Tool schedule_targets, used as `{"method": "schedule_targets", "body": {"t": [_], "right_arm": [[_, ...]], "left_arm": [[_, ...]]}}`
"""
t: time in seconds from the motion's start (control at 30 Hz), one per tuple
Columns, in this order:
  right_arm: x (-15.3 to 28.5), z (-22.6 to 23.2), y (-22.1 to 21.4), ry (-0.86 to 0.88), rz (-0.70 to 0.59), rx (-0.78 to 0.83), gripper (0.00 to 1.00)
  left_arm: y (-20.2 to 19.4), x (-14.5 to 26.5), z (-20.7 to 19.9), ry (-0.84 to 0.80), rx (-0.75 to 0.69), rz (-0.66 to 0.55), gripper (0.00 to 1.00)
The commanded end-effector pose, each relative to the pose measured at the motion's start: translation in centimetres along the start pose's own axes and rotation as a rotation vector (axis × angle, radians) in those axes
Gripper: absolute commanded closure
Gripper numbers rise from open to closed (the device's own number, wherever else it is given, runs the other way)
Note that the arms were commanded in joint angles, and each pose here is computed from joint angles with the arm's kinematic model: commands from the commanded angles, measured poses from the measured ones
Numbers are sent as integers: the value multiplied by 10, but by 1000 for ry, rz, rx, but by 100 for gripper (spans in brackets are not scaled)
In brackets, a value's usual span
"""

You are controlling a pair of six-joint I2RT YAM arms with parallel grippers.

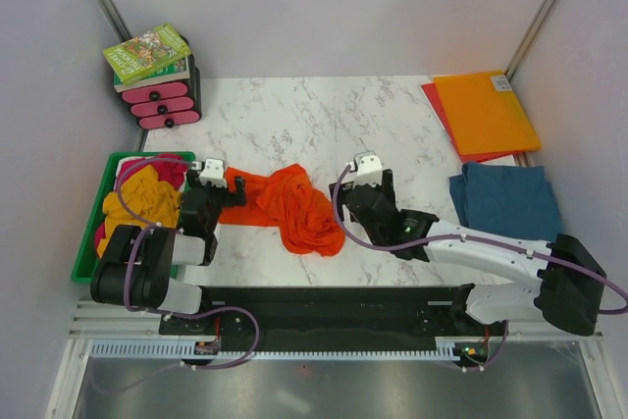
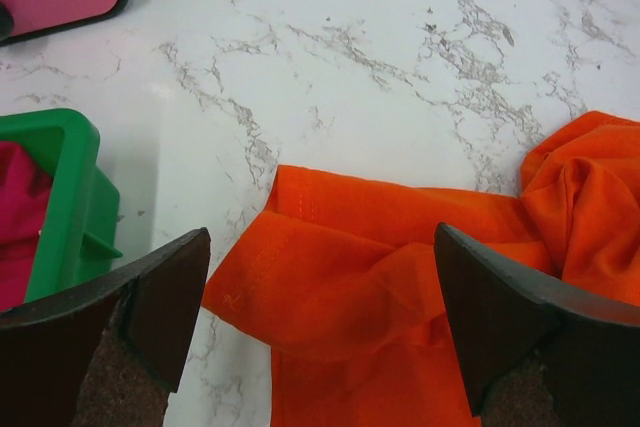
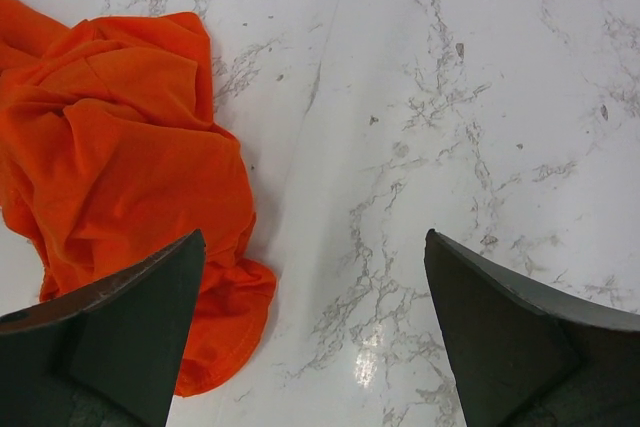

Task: Fold and stack the t-shirts
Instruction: Move the tshirt to the center of the board

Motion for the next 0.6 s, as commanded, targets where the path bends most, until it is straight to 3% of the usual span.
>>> {"method": "schedule_targets", "body": {"t": [0.0, 0.57], "right_arm": [[-5, 12, 16, 20, -31, -50, 2], [-12, 10, 37, -81, -36, -25, 2]], "left_arm": [[28, -3, 6, 33, 13, -118, 0], [26, -10, 11, 49, 36, -86, 0]]}}
Point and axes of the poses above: each gripper's point midway between its finger pads, its own x axis back along the fingers, its own z axis along the line the jaws close on, y = z × x, the point moved 2 cm from there along x, back along the fingers, and after that the axes turned 2 degrees about -x, right-handed, at the moved point
